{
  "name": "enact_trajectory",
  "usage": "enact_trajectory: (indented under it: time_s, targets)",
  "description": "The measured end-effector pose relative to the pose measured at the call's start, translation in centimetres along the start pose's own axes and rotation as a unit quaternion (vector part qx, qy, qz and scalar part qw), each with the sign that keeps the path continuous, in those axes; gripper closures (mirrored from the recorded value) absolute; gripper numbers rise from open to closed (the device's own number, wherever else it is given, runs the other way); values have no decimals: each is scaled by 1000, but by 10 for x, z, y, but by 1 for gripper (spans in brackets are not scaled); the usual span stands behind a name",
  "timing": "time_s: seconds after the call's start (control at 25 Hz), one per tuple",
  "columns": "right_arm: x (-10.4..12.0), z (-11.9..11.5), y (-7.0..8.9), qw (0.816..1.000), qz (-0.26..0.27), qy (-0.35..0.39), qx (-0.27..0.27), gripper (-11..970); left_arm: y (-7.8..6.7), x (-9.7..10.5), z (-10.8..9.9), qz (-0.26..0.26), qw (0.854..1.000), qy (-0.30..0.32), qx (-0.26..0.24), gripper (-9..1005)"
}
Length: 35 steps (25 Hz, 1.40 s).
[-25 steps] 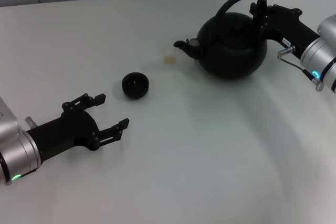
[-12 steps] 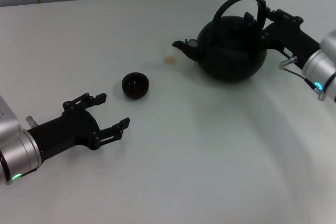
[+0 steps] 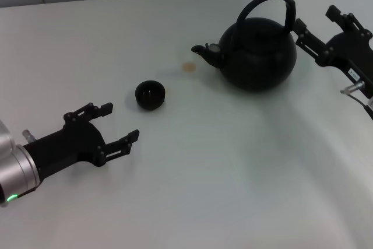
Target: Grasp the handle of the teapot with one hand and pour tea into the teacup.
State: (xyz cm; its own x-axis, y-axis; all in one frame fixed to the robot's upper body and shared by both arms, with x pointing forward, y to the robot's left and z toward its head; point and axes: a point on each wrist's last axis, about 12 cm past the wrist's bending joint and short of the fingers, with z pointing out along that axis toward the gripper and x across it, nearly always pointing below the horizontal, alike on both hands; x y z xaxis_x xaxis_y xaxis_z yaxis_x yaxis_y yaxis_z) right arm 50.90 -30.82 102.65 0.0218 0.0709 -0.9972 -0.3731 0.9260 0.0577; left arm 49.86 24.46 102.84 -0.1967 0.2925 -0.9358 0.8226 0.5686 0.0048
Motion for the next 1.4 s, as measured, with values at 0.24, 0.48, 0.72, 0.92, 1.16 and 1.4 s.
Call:
enact_trajectory:
  time_s: [0.24, 0.48, 0.72, 0.92, 1.16, 1.4]
  targets:
    - [-3, -21, 7, 999, 7, -38, -17, 144, 4, -1, -3, 2, 1000, 0, -6, 177]
    - [-12, -25, 29, 983, -16, -35, -178, 133, 8, -1, -6, 1, 1000, -2, -13, 177]
    - [-17, 16, 36, 946, -22, 118, -302, 132, 8, -1, -5, 0, 1000, 0, -12, 177]
    - [-20, 50, 44, 926, -46, 198, -319, 132, 7, 1, -5, 2, 1000, 12, -5, 177]
    - [-27, 73, 57, 915, -74, 228, -325, 132, 6, 2, -4, 3, 1000, 17, -3, 177]
    - [-27, 78, 58, 911, -80, 240, -325, 133, 6, 2, -4, 3, 1000, 16, -3, 177]
